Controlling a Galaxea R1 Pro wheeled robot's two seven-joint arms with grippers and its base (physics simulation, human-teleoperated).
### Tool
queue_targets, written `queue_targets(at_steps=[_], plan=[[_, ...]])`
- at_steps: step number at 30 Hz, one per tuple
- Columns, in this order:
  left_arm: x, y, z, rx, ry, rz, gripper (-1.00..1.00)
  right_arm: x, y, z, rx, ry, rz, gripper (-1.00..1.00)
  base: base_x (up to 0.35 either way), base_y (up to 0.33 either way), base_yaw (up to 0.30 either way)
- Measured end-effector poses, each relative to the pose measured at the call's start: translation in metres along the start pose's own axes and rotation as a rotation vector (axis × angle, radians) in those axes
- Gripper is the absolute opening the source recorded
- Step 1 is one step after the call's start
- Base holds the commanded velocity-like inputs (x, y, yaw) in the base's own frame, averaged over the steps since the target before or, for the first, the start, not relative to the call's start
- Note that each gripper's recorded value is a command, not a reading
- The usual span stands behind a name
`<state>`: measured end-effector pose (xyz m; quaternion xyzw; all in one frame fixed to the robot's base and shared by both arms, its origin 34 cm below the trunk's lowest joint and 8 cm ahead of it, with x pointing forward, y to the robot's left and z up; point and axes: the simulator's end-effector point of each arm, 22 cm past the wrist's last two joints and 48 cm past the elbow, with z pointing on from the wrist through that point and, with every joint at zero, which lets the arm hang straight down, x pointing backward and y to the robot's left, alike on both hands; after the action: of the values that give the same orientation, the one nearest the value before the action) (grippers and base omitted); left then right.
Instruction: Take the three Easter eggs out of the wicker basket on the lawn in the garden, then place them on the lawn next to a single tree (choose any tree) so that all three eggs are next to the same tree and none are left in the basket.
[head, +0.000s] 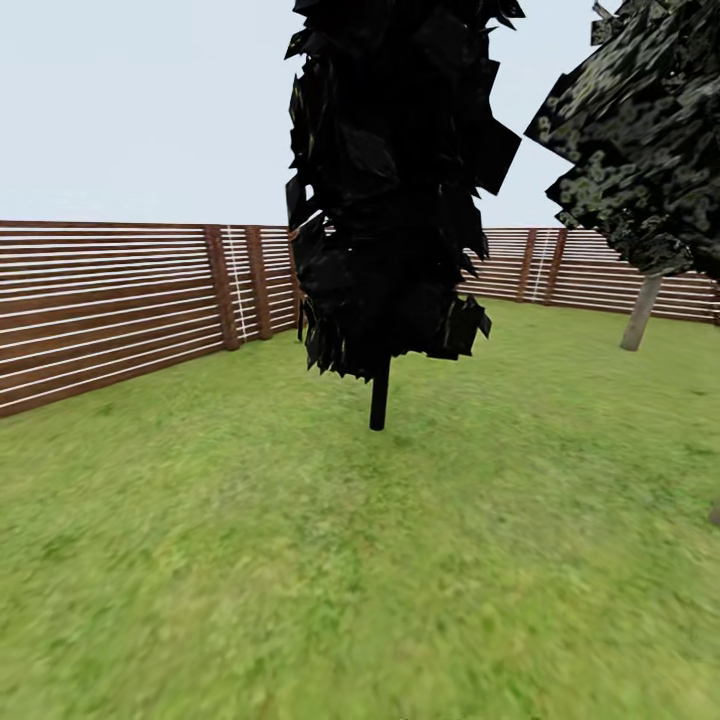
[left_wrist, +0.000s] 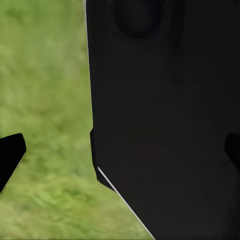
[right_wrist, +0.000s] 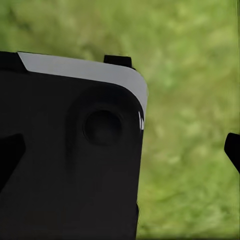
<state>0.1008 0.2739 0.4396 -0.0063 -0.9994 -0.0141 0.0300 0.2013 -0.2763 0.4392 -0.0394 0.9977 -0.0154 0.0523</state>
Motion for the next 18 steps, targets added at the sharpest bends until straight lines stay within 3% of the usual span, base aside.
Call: queue_targets(at_steps=[18], plan=[[0.0000,0.0000,0.0000,0.000,0.000,0.000,1.00,0.0001,-0.0001,0.0000,0.000,0.000,0.000,1.00,0.000,0.000,-0.285]])
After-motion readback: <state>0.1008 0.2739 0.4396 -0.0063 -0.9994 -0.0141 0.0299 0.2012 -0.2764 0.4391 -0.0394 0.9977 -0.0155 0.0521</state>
